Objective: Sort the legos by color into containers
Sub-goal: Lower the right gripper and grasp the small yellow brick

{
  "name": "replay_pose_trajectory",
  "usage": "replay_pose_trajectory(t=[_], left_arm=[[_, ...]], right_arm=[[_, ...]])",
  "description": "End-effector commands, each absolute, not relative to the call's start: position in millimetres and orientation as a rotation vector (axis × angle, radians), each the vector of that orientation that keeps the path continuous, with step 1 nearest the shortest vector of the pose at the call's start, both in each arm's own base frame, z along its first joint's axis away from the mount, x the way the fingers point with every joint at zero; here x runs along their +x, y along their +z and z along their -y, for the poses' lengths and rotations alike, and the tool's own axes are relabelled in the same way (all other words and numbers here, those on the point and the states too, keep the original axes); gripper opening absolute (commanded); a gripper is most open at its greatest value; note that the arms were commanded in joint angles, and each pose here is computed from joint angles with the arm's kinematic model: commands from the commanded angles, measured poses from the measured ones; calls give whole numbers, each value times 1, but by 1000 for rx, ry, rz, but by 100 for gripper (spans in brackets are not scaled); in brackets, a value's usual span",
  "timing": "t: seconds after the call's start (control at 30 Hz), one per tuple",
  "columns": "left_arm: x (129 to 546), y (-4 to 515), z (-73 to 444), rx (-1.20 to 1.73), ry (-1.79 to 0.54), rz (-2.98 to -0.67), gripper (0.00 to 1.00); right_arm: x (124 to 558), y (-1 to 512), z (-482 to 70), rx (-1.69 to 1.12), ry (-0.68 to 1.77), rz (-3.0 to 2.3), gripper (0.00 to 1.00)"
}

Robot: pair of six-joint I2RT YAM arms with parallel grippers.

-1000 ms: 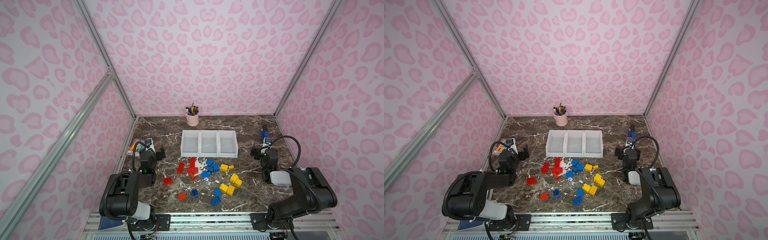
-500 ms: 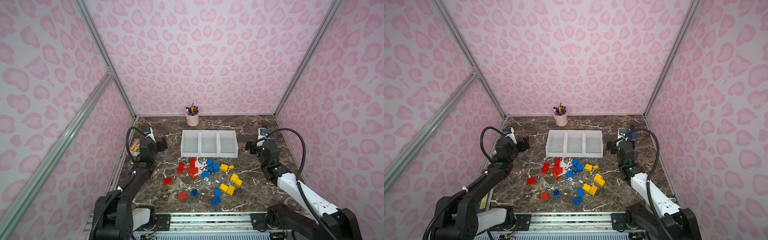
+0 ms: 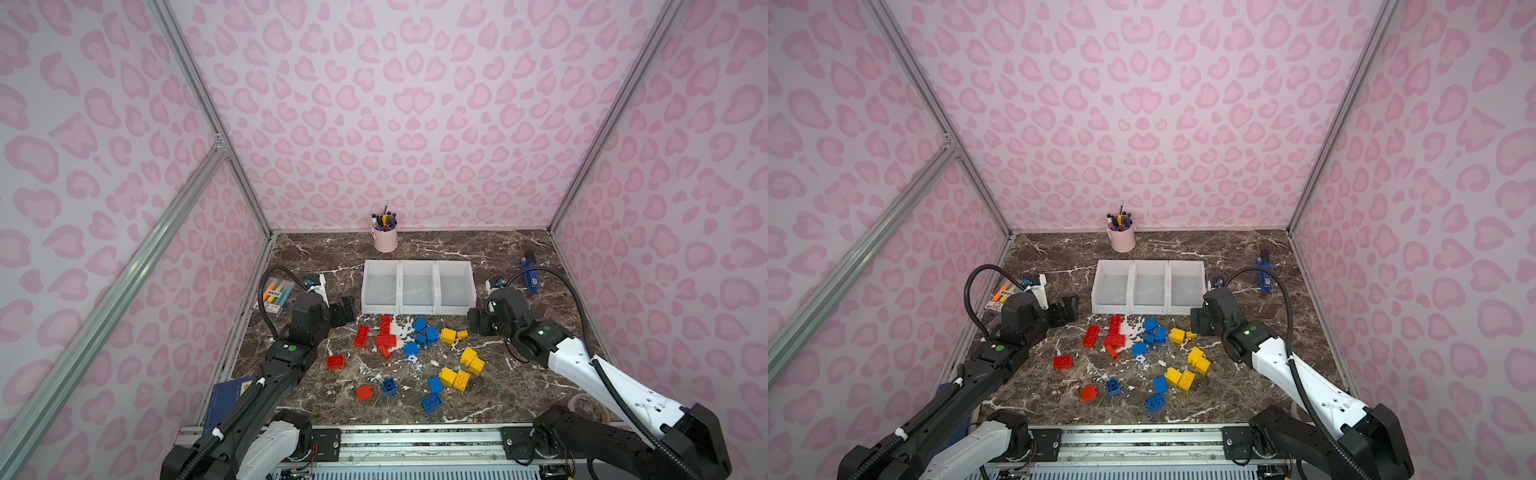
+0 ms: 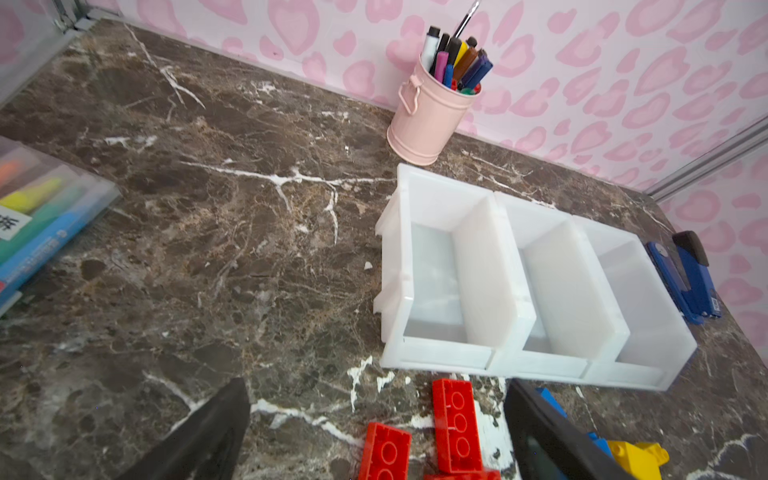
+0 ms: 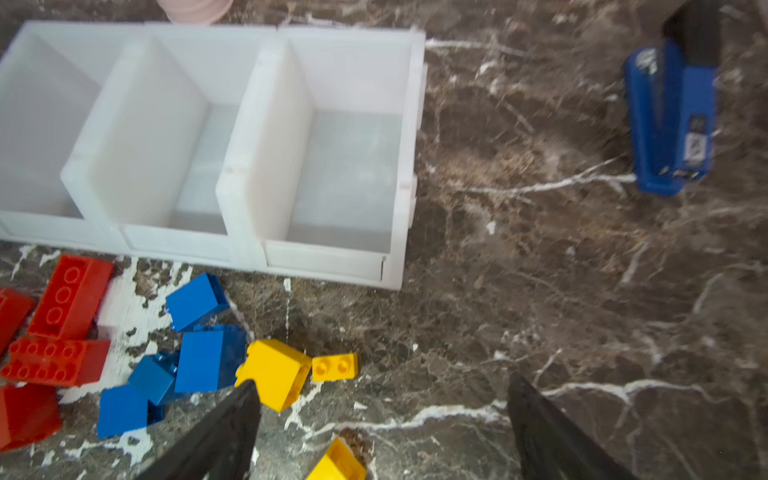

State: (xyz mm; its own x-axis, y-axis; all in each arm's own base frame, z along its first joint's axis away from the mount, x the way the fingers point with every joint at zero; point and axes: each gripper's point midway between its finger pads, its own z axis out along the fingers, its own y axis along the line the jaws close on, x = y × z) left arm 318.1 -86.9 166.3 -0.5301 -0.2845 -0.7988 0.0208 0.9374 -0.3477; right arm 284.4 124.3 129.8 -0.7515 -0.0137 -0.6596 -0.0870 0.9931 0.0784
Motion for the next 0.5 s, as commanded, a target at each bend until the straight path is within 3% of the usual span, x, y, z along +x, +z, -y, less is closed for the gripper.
replay_pose_trajectory(t=[0.0,0.27,0.47], left_arm=[[313,160,90,-209,-389,-2123,97],[309,151,103,-177,-383,-2171,97],[306,147,111,-157,-397,-2196,97]], right_arm=[[271,110,-134,11,167,-2501,90],[275,90,-176,25,183,-2541,87],[274,83,-159,74,31,-2571,81]])
